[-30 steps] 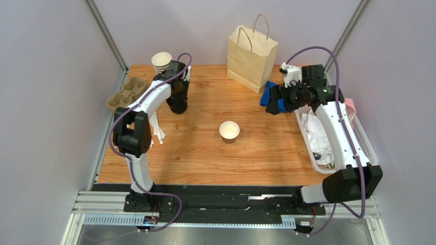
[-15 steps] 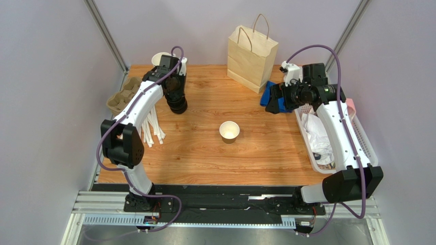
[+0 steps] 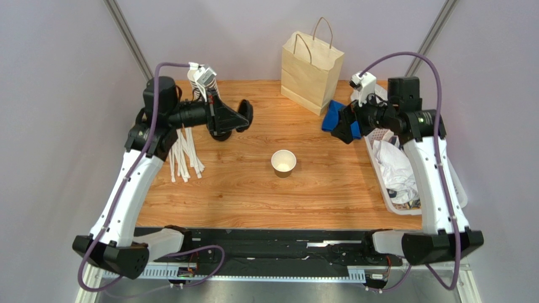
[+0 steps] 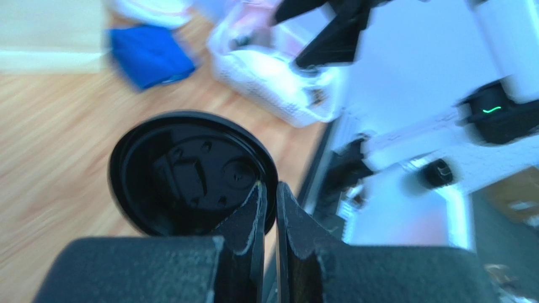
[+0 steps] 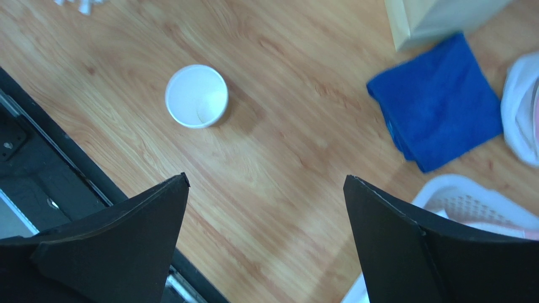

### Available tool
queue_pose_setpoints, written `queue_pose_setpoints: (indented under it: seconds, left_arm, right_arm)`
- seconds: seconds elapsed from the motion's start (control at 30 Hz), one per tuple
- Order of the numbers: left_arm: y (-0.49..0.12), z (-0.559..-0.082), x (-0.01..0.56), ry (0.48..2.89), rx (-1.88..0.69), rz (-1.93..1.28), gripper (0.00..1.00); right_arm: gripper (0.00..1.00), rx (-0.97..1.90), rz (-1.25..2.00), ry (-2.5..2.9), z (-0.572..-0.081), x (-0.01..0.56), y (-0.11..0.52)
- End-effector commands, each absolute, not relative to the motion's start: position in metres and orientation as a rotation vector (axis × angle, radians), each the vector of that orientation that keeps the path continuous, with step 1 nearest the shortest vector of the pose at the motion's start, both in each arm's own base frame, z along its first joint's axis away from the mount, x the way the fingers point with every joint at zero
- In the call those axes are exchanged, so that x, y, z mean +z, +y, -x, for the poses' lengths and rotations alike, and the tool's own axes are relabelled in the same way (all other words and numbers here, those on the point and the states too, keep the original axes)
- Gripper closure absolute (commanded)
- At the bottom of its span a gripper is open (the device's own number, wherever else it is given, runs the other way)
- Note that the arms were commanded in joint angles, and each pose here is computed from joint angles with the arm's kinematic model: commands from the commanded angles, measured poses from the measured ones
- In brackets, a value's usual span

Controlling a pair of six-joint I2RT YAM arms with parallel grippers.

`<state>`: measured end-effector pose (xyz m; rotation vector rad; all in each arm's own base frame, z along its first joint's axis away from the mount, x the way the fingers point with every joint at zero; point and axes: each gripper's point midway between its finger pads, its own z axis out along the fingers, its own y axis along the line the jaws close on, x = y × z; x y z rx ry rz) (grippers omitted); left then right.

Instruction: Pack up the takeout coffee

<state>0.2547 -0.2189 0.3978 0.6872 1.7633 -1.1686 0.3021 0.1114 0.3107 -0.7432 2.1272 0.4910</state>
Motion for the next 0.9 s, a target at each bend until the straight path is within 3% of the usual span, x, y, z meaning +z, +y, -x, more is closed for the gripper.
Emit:
queue_pose_setpoints:
  seconds: [0.0, 0.07, 0.43, 0.73, 0.87]
  left_arm:
    - [-0.232, -0.189, 0.439, 1.472, -1.559, -0.839, 1.0]
    - [-0.229, -0.17, 0.464, 1.353, -1.555, -0.849, 1.0]
    - [-0.233, -0.122, 0.504, 1.193, -1.589, -0.998, 1.0]
    - [-0.234, -0.122, 0.532, 1.119, -1.555, -0.981, 1.0]
    - [-0.235, -0.122, 0.533, 1.122, -1.563, -0.973, 1.0]
  right_arm:
    - [0.0, 0.6, 0.841, 1.747, -0.27, 0.377, 0.141]
    - [0.0, 0.663, 0.801, 1.671, -0.261, 0.402, 0.15]
    - [0.03, 0.995, 0.814, 1.499, -0.221, 0.468, 0.204]
    - [0.29, 1.34, 0.723, 1.412, -0.196, 0.499, 0.248]
    - [0.33, 1.409, 0.728, 1.354, -0.196, 0.509, 0.264]
